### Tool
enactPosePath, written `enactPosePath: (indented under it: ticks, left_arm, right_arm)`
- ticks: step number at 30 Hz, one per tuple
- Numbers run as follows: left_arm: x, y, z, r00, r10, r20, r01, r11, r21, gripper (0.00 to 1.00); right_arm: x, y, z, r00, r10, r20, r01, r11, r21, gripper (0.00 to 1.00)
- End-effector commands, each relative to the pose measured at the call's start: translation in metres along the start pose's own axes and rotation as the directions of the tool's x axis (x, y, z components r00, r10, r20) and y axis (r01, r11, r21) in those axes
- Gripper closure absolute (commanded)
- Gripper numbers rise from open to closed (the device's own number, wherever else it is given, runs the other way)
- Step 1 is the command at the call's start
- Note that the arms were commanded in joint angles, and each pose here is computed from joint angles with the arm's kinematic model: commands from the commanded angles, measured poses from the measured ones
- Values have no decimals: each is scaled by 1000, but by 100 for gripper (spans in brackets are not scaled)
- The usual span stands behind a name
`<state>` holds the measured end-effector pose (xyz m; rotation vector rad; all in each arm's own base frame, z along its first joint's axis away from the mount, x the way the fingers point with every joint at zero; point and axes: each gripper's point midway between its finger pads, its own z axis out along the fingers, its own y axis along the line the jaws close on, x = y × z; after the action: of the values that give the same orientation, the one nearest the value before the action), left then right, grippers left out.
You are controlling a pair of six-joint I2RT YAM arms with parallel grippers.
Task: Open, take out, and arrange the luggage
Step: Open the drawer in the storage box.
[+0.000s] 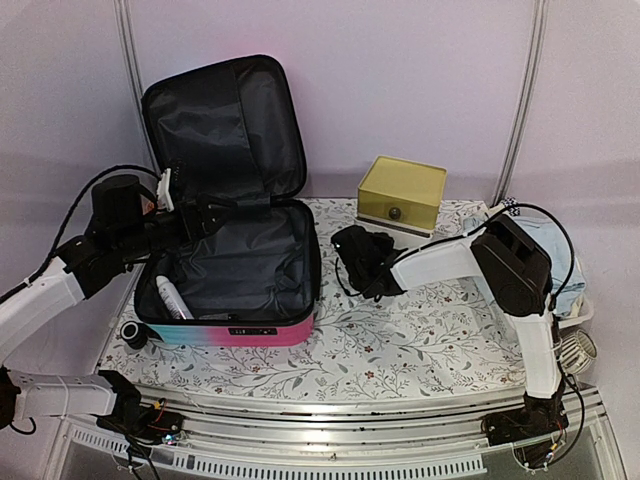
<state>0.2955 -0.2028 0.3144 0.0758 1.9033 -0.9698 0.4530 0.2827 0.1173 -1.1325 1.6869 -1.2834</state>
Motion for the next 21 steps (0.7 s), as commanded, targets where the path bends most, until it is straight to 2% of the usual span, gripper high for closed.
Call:
enactPosePath:
  ticks: [1,21]
  left_arm:
    - [-8,-4,-4,1000,14,22,-14,1000,6,2]
    - [-8,-3,-5,1000,11,24,-12,1000,3,2]
  right_arm:
    - [-6,-14,-21,998,43,35,-44,999,14,75]
    - [-20,-3,-78,993,65,97,-61,997,-53,75]
